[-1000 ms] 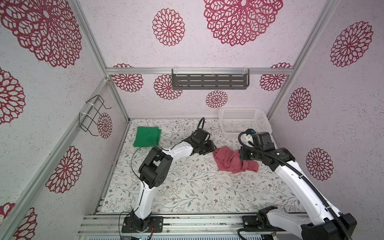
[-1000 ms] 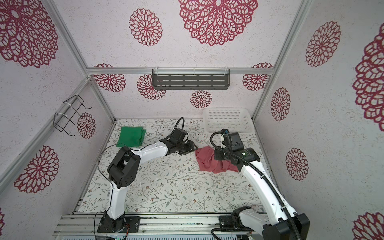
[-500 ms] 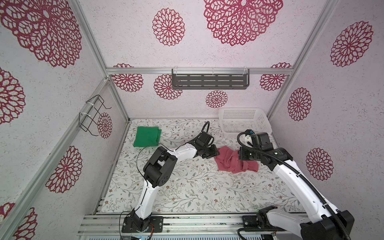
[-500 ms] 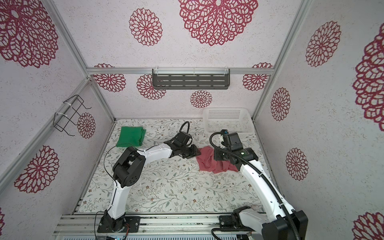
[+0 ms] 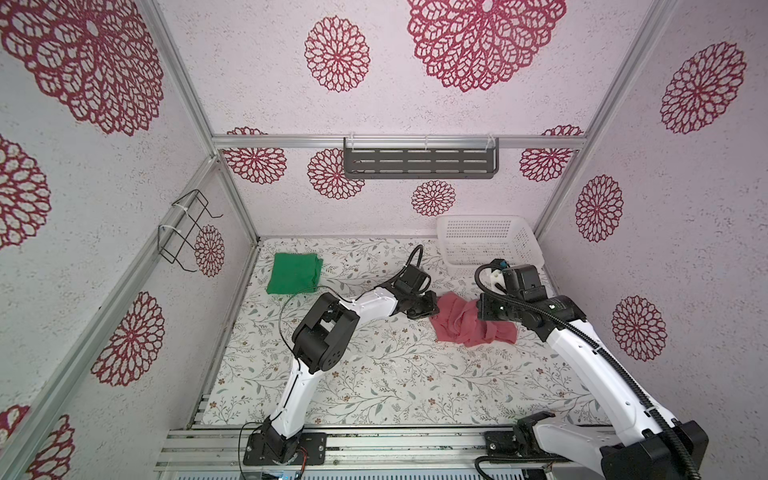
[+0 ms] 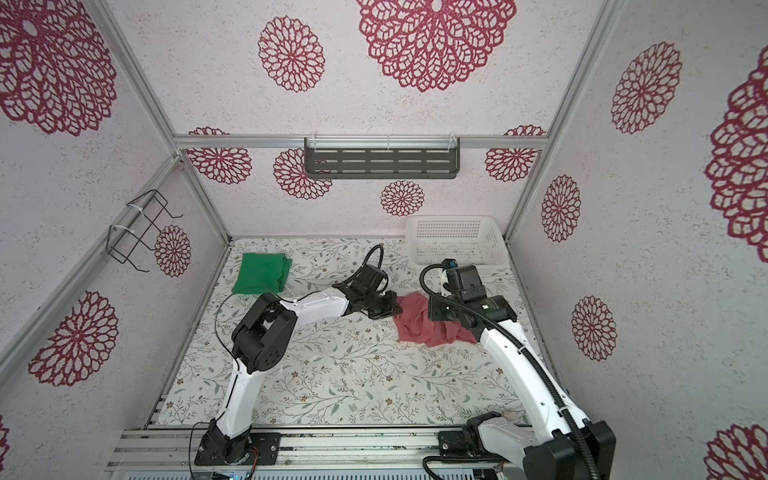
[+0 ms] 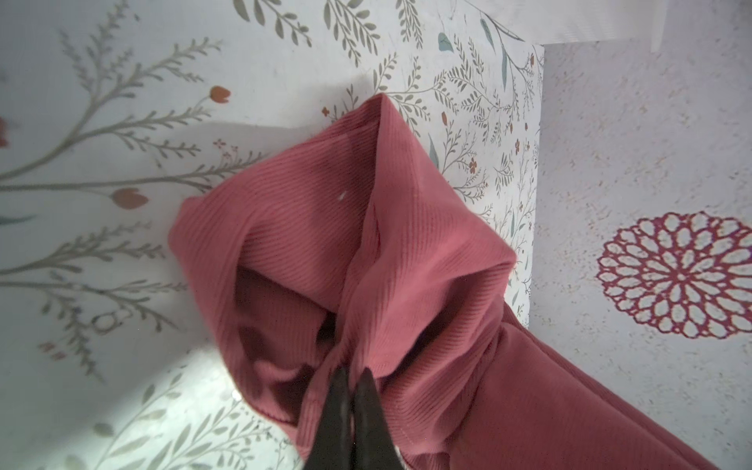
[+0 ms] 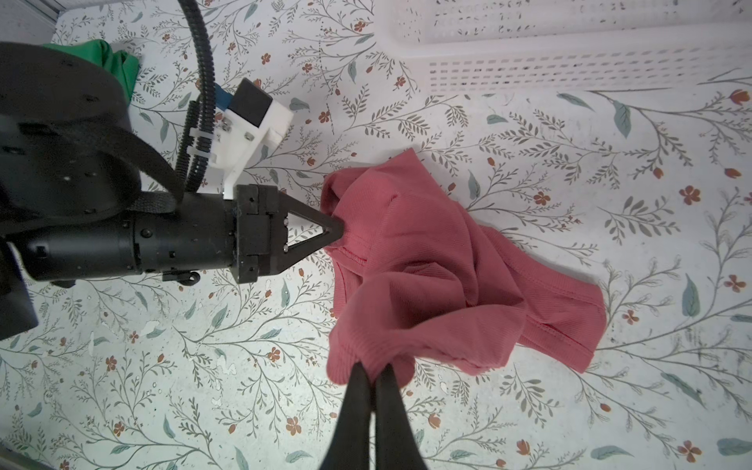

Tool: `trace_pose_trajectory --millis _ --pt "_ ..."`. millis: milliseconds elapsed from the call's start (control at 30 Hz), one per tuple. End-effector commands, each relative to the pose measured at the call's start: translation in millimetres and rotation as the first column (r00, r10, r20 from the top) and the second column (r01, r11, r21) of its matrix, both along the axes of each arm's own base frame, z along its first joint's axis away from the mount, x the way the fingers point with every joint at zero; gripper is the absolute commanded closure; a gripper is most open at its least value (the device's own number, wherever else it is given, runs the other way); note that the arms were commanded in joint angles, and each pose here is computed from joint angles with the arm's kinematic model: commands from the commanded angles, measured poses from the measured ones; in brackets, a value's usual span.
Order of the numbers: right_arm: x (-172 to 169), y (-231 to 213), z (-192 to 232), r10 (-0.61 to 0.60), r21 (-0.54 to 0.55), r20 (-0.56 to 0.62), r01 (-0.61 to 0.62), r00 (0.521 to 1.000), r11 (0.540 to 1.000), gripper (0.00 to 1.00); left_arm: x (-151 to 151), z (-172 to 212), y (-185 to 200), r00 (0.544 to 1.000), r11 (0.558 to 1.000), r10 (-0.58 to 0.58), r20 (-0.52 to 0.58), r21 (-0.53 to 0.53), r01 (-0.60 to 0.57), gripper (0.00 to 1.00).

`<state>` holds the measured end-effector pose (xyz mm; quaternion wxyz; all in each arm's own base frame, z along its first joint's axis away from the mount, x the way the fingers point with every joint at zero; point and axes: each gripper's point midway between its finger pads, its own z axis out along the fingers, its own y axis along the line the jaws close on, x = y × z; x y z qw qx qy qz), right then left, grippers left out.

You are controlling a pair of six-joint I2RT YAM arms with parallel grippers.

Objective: Fold and stack the tank tops
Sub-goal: 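Lower the pink top onto the table with the right gripper while the left releases, then grasp the pink top's hem with both grippers and lift it high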

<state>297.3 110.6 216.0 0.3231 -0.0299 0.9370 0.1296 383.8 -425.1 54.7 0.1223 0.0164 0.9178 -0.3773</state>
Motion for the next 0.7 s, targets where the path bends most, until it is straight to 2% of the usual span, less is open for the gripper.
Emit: trace_pose_trajectory --millis 0,133,200,333,500,667 --pt "9.3 -4.5 17.0 -0.029 0.027 0.057 0.027 0.998 0.999 1.00 14.3 37.8 9.6 0.997 0.999 0.021 0.070 -0.030 -0.019 1.00" --pt "30.9 -6.0 41.0 -0.064 0.065 0.138 0.055 0.988 0.996 1.00 36.7 109.2 49.7 0.975 0.997 0.074 0.211 -0.023 -0.070 1.00" --pt "43.6 -0.2 58.6 -0.061 0.095 0.179 0.044 0.982 0.994 1.00 43.7 163.3 78.2 0.945 0.995 0.102 0.310 -0.014 -0.102 1.00" --pt "62.8 13.2 95.2 -0.029 0.138 0.245 -0.005 0.969 0.990 1.00 43.7 244.4 129.3 0.881 0.986 0.139 0.453 0.019 -0.166 1.00" --pt "71.5 23.1 156.8 0.029 0.138 0.357 -0.083 0.934 0.987 1.00 22.1 328.0 184.5 0.788 0.966 0.169 0.593 0.061 -0.253 1.00" --pt "52.6 29.4 219.2 0.088 0.148 0.452 -0.172 0.888 0.974 1.00 -16.1 389.3 231.0 0.691 0.935 0.205 0.693 0.069 -0.347 1.00"
